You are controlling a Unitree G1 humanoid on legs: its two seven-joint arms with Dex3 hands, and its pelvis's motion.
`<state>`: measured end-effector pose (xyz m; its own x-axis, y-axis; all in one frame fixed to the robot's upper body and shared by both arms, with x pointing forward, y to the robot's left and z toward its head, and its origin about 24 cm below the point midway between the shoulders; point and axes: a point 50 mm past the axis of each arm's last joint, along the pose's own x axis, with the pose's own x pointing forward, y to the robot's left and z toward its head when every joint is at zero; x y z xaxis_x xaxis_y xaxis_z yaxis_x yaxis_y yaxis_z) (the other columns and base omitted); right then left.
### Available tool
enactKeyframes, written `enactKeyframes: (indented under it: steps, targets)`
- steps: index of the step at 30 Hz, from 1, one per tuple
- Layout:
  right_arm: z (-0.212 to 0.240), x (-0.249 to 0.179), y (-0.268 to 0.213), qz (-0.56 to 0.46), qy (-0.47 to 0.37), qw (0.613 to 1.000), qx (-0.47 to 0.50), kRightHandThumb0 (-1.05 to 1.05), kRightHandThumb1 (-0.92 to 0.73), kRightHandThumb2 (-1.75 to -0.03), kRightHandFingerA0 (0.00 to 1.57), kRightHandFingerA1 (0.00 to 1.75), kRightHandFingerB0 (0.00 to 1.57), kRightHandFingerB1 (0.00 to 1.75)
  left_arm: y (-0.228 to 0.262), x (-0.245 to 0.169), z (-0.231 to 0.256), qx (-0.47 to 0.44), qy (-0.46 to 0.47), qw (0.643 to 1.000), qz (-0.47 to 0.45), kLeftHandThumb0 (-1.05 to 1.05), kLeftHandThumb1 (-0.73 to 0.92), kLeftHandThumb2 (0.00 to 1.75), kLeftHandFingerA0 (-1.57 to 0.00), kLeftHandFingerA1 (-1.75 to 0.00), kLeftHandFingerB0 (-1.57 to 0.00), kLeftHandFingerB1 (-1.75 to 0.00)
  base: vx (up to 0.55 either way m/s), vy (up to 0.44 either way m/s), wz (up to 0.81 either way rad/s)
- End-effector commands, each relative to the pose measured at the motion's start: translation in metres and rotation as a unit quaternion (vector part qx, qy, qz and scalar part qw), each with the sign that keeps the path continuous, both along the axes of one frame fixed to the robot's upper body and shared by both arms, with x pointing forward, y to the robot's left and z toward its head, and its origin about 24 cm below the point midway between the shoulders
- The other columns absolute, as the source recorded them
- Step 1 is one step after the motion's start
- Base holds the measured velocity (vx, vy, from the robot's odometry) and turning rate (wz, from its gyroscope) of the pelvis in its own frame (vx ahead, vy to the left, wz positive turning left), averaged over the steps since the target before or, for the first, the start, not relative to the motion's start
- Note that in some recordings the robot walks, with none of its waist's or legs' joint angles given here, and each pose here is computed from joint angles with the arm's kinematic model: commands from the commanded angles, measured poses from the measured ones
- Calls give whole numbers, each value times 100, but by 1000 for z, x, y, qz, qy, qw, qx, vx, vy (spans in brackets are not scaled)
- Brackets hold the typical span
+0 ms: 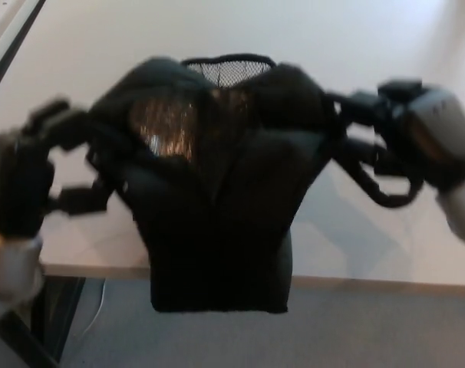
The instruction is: A lunch bag is kept on the middle of the desk and the robot uses both its hands to grab the opening of the bag from the left and right and moves its hands away from each other to spread the bag open
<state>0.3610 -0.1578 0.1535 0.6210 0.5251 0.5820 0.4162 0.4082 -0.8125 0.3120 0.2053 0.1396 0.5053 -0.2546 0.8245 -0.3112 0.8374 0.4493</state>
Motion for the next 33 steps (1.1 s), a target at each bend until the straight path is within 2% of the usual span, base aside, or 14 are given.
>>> enactKeyframes:
  steps: [1,3,5,6,7,9,10,13,18,23,24,29,31,33]
  targets:
    - [53,24,18,-19,-35,999,-16,-33,-60,-60,77,158,67,142,-26,32,64,100,-83,991,36,-8,42,96,-84,-132,-80,-122,0,0,0]
    - [73,30,25,-30,-59,997,-44,-43,-47,-80,102,136,75,117,-32,40,83,130,-101,985,43,-8,40,89,-80,-130,-81,-115,0,0,0]
    - [87,36,29,-49,-57,995,-65,-35,-59,-61,79,151,75,124,-35,43,96,162,-116,979,48,-7,48,78,-78,-122,-79,-102,0,0,0]
    - [93,39,30,-61,-42,995,-69,-41,-47,-87,96,119,77,92,-37,45,101,176,-123,975,55,-13,56,65,-80,-101,-82,-87,0,0,0]
    - [109,47,31,-102,-21,989,-103,-57,-59,-58,76,72,72,43,-40,50,111,202,-141,965,89,-14,52,64,-59,-50,-57,-44,0,0,0]
    - [116,50,30,-127,-18,985,-118,-62,-58,-58,67,58,67,42,-41,53,113,210,-145,961,102,-9,57,60,-49,-38,-43,-35,0,0,0]
    - [120,51,28,-139,-17,983,-122,-75,-49,-80,21,44,12,37,-41,54,113,218,-149,958,113,1,58,59,-32,-32,-24,-31,0,0,0]
    - [133,54,21,-163,32,980,-111,-72,-46,-85,4,41,4,21,-35,55,115,244,-162,945,142,4,40,90,-15,-49,-5,-45,0,0,0]
    - [143,52,7,-171,41,981,-84,-72,-45,-84,2,37,7,24,-20,56,115,266,-161,933,182,0,56,58,-28,-31,-16,-30,0,0,0]
    - [142,50,-8,-188,41,978,-84,-71,-45,-81,4,40,1,20,-4,55,111,291,-158,920,211,2,36,87,-18,-51,-5,-46,0,0,0]
    - [143,50,-9,-191,41,977,-85,-69,-55,-58,14,31,7,22,-1,55,111,296,-163,915,220,1,53,57,-31,-33,-19,-30,0,0,0]
    - [144,49,-18,-197,40,977,-72,-73,-46,-78,11,40,5,32,8,55,111,310,-146,911,230,2,36,86,-13,-48,-6,-46,0,0,0]
    - [144,49,-20,-198,42,977,-70,-35,-27,-88,0,49,0,48,10,55,111,314,-151,907,237,1,38,86,-14,-49,-6,-46,0,0,0]
    - [143,50,-24,-208,55,974,-64,-34,-27,-87,0,48,0,48,11,54,111,306,-157,908,239,5,54,56,-29,-31,-23,-29,0,0,0]
